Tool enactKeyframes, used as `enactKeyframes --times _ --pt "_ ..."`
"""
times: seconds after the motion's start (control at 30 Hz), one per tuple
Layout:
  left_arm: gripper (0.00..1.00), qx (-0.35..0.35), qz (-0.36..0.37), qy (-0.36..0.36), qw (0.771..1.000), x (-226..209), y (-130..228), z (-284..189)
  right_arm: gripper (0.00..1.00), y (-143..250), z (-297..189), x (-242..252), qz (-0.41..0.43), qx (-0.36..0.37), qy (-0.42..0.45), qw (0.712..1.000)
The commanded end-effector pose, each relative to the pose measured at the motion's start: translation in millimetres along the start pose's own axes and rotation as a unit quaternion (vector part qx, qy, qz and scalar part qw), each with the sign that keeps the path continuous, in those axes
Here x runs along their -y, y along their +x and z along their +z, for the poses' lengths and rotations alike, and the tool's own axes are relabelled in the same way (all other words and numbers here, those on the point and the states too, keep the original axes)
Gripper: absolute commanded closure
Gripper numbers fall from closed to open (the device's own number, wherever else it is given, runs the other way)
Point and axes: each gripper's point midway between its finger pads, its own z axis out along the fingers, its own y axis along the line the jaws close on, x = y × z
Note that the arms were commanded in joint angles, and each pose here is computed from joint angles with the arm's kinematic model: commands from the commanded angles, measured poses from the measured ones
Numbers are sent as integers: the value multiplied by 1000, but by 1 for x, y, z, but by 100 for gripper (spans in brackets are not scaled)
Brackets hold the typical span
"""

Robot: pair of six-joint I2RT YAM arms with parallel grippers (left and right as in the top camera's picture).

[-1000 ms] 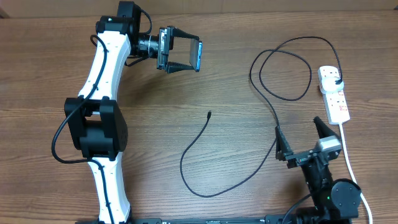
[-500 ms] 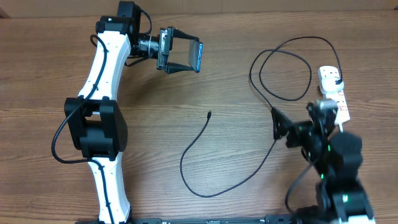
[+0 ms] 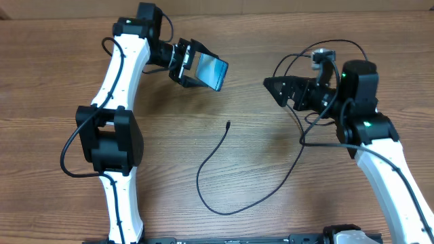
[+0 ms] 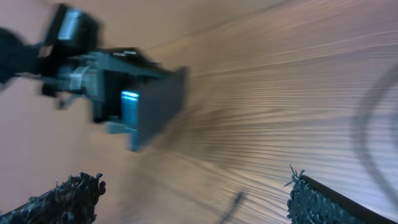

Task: Plug charger to phone and switch on socket
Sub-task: 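Move the right gripper left toward the phone held by the left gripper, then grasp the phone's bottom end with the right gripper beside the left gripper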

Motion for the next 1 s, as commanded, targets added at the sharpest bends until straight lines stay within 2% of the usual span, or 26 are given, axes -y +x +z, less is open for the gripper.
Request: enactKeyframes --times 0.0,0.2,0.37,0.47,0.6,0.97 --pt "96 55 -18 -39 998 -7 -6 4 0 -1 5 -37 2 -30 -114 993" --pt "96 89 -31 -75 993 -17 -8 16 0 1 5 -41 89 -47 -126 987" --pt "96 92 -39 -88 991 -18 0 29 0 7 4 -45 107 -63 -135 983" --pt "96 89 -41 -92 991 -17 7 38 0 14 6 -38 124 -73 -118 983" --pt "96 84 -17 -91 992 -11 16 53 0 25 11 -14 161 -79 -52 982" --pt "96 70 -18 -109 991 -13 42 82 0 48 32 7 182 -110 -8 977"
